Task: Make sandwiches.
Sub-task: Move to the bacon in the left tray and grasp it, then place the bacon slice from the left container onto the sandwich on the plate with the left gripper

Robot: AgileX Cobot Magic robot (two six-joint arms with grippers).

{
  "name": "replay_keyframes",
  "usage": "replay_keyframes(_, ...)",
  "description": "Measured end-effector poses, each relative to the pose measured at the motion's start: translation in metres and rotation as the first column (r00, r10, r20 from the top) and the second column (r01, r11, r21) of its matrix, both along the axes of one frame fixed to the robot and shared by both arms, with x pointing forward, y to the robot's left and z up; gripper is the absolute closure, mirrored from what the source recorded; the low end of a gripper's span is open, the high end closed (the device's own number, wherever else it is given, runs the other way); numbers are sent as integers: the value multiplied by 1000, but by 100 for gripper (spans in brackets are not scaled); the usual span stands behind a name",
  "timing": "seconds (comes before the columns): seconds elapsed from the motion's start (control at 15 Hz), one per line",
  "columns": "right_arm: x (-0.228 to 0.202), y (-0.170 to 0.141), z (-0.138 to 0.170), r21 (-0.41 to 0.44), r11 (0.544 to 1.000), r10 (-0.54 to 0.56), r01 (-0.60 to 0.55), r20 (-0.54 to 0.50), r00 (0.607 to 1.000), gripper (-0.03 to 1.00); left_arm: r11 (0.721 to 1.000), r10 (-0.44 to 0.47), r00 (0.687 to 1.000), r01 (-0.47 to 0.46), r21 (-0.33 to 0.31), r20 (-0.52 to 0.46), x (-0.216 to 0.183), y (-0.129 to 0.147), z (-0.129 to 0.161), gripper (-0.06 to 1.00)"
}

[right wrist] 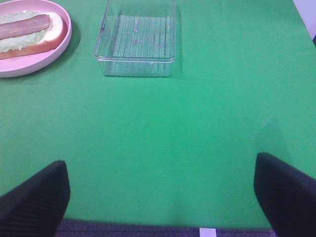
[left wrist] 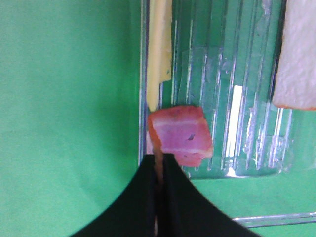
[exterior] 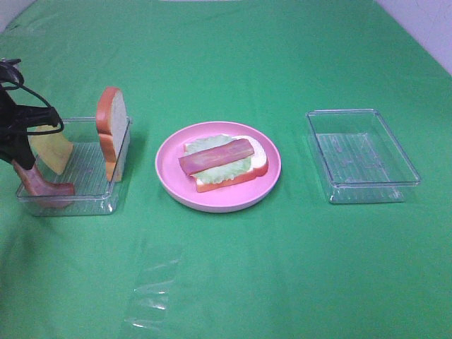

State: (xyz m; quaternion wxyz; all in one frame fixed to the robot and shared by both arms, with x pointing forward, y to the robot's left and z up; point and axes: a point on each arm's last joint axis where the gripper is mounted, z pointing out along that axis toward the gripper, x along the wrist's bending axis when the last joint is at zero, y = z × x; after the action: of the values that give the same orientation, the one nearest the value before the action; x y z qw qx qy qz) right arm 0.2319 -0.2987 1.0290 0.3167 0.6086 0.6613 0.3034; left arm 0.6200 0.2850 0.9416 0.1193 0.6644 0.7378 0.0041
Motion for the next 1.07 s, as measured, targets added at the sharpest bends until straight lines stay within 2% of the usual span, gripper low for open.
replay_keyframes(0.27, 0, 0, 0, 0, 1000, 0, 0, 0, 1000, 0, 1000, 6, 1000, -6, -19, -14, -2, -2, 4, 94)
replay_keyframes(0.4, 0, 0, 0, 0, 1000, 0, 0, 0, 1000, 0, 999, 13, 1000, -12, -35, 24, -2, -3, 20, 94)
replay_keyframes(0.53, 0, 0, 0, 0, 1000, 0, 0, 0, 1000, 0, 999, 8, 998, -4, -53, 64, -1, -5, 48, 94)
replay_keyframes(0.6, 0, 0, 0, 0, 1000, 0, 0, 0, 1000, 0, 996, -1, 994, 10, -84, 107, -2, -7, 85, 94)
replay_keyframes(0.73, 0, 0, 0, 0, 1000, 0, 0, 0, 1000, 0, 992, -12, 987, 33, -125, 158, -4, -11, 125, 94)
replay_keyframes(1.07, 0, 0, 0, 0, 1000, 0, 0, 0, 1000, 0, 978, -28, 959, 85, -189, 284, -5, -20, 188, 94)
